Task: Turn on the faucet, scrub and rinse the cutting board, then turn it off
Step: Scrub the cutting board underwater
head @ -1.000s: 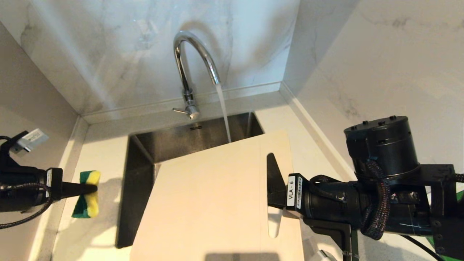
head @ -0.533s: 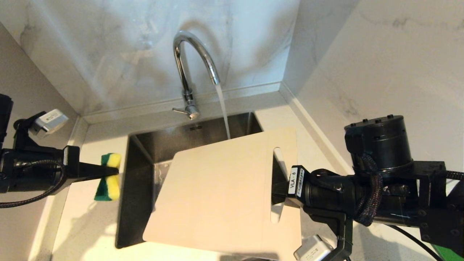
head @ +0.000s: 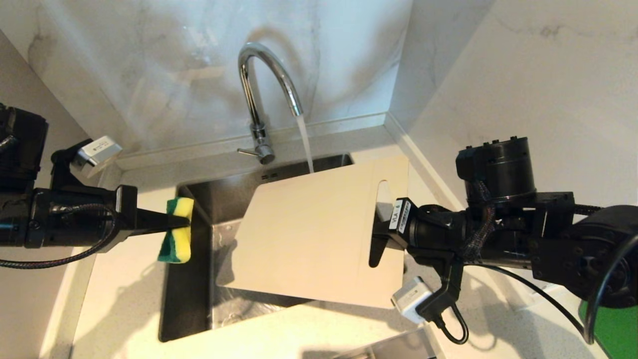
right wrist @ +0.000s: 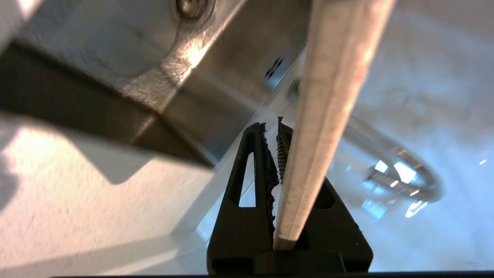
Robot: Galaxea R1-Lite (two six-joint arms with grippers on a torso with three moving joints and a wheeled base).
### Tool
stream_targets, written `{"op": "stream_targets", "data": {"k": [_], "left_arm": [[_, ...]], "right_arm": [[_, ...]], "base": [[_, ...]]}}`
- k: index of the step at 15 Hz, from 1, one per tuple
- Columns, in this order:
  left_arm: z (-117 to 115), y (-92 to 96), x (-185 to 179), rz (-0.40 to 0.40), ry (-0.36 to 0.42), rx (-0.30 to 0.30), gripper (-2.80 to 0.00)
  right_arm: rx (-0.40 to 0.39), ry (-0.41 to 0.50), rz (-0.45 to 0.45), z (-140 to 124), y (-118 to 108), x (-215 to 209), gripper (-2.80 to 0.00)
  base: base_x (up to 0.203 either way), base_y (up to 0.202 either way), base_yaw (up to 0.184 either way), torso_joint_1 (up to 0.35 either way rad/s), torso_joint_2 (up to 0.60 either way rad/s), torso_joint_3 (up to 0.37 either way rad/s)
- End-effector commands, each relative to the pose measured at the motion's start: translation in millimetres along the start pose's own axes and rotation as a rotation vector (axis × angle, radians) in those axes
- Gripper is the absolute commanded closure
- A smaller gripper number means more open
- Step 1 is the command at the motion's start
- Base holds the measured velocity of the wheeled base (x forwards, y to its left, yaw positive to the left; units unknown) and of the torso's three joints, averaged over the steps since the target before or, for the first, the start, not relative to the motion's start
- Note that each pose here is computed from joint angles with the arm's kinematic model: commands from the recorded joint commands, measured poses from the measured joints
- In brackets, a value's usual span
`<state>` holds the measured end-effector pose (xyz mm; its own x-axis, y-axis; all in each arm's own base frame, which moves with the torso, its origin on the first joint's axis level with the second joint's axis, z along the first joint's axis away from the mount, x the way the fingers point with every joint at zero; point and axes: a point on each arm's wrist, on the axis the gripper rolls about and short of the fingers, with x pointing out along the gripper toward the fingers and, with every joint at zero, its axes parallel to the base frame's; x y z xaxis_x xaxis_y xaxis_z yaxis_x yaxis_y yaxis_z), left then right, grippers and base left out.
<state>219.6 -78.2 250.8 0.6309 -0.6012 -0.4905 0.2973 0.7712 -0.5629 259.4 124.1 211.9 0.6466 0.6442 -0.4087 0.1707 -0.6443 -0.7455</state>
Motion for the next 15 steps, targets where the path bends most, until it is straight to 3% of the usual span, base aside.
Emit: {"op": "stream_targets", "data": {"k": [1, 15], "left_arm": [[-1.3, -1.6, 3.4, -0.007, 0.015, 0.003, 0.00], [-6.1, -0.9, 14.6, -0.007, 0.059, -0.002, 0.00]], "right_arm": [[-0.010, 0.014, 0.024, -12.3, 8.7, 12.0, 0.00], [-0.033, 0.074, 0.031, -42.6, 13.4, 28.0, 0.00]], "base": [[0.000, 0.000, 0.000, 0.000, 0.00, 0.000], [0.000, 0.000, 0.000, 0.000, 0.00, 0.000]]}}
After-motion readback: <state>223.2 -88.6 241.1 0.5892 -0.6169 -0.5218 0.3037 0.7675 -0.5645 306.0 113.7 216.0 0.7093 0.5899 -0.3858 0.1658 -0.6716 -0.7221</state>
